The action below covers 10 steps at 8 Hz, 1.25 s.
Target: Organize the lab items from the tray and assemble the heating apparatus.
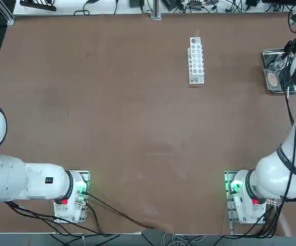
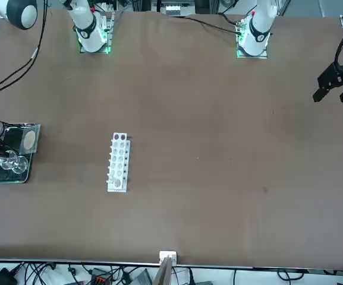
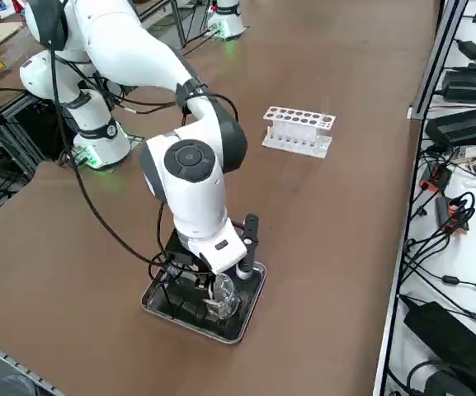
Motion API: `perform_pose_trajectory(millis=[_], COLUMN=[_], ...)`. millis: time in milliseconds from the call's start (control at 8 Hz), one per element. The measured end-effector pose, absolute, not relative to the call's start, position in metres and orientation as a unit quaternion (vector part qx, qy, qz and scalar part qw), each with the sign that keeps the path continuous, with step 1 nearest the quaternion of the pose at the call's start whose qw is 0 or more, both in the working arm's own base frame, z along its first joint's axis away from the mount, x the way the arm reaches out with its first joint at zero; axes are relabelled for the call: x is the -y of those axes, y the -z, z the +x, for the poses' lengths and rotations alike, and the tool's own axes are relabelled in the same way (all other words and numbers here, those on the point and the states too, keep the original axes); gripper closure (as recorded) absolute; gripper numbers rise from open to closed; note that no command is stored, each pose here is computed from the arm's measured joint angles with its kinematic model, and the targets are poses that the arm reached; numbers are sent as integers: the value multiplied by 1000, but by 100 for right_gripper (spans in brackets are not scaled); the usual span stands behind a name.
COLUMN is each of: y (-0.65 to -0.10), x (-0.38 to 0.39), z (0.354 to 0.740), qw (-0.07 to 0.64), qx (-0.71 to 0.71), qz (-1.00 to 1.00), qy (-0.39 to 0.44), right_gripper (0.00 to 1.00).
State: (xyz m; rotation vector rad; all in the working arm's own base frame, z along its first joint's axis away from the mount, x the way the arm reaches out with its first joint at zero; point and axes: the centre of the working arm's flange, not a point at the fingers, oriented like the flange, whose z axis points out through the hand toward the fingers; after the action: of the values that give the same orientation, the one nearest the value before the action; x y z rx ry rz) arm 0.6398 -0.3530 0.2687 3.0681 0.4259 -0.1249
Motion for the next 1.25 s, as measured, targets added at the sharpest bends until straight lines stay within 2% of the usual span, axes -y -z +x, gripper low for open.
perform_pose_trajectory(millis=[625,1250], y=[-267,-266], x=[353,353], z=[639,639], qw=[19,17], qx=[-137,-137], qz=[989,989], qy=[43,45], right_gripper=[42,61])
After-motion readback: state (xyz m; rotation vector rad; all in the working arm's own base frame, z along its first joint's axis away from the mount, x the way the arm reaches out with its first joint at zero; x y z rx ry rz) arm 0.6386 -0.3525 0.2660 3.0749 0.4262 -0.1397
